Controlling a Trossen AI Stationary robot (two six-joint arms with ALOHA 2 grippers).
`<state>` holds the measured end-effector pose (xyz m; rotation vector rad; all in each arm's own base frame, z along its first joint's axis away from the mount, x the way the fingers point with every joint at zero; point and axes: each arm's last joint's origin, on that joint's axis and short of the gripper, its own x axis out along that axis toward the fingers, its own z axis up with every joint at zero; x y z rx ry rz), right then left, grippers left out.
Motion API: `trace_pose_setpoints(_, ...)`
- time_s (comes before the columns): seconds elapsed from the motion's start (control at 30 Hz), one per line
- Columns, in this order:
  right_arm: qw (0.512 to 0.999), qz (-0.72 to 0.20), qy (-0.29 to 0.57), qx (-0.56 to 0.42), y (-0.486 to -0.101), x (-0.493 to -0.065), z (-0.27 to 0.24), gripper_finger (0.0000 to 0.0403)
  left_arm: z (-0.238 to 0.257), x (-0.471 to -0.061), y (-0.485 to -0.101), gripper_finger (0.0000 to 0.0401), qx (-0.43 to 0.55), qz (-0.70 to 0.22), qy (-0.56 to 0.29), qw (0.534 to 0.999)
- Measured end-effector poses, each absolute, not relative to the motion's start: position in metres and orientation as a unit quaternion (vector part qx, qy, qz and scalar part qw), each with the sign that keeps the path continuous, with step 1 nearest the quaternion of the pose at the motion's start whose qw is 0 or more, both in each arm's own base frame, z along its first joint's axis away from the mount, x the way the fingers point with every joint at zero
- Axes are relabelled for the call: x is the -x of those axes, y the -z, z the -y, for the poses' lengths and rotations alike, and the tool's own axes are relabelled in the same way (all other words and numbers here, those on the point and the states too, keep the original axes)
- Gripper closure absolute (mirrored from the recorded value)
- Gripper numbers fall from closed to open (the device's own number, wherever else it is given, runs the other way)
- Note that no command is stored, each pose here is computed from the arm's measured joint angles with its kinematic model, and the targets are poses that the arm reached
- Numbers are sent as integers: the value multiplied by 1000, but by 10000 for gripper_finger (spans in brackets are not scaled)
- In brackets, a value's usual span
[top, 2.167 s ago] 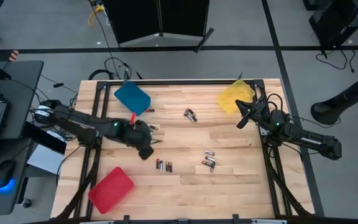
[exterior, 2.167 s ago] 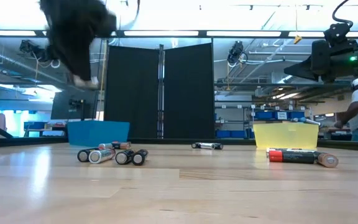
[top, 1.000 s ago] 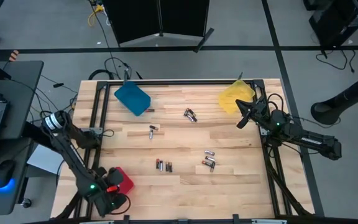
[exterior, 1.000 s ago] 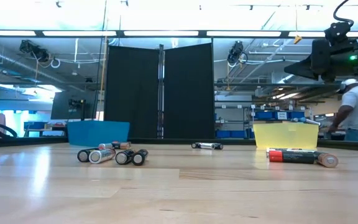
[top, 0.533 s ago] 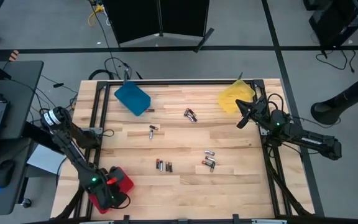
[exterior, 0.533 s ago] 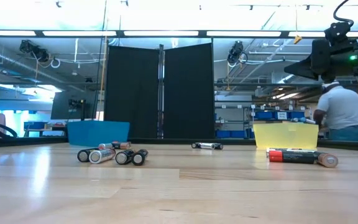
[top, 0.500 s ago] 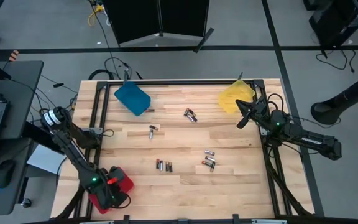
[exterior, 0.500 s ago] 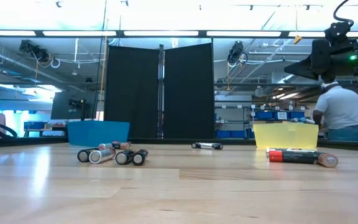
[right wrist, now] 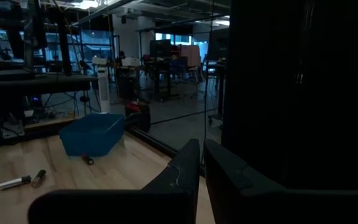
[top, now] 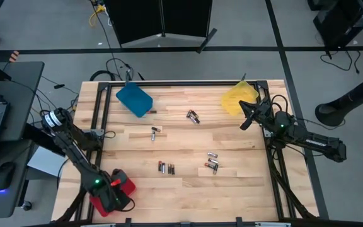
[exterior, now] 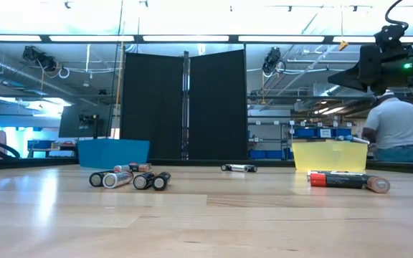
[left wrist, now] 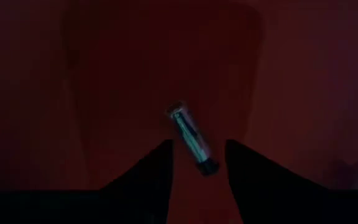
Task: Sort batteries
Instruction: Put the black orange battery into the yellow bin
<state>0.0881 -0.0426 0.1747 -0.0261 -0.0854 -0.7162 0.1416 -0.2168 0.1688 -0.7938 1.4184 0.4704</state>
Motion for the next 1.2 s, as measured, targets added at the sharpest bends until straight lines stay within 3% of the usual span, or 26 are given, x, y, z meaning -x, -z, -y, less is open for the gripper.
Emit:
trace_pose_setpoints(0.27, 936, 42, 350, 13, -175, -88, 43, 367, 222, -149, -219, 260, 297, -597, -234, 708)
trace_pose_setpoints(0.47, 936, 42, 350, 13, -175, -88, 43, 368, 210, -151, -244, 346, 231, -528, -289, 764)
trace_pose_setpoints(0.57, 936, 42, 350, 13, -175, -88, 43, 366, 202, -161, -242, 390, 214, -505, -297, 782)
trace_pose_setpoints(0.7, 936, 42, 350, 13, -175, -88, 43, 368, 189, -180, -231, 396, 198, -490, -285, 800)
trace_pose_setpoints(1.2, 934, 48, 353, 13, -176, -88, 43, 368, 113, -241, -183, 400, 167, -336, -100, 922)
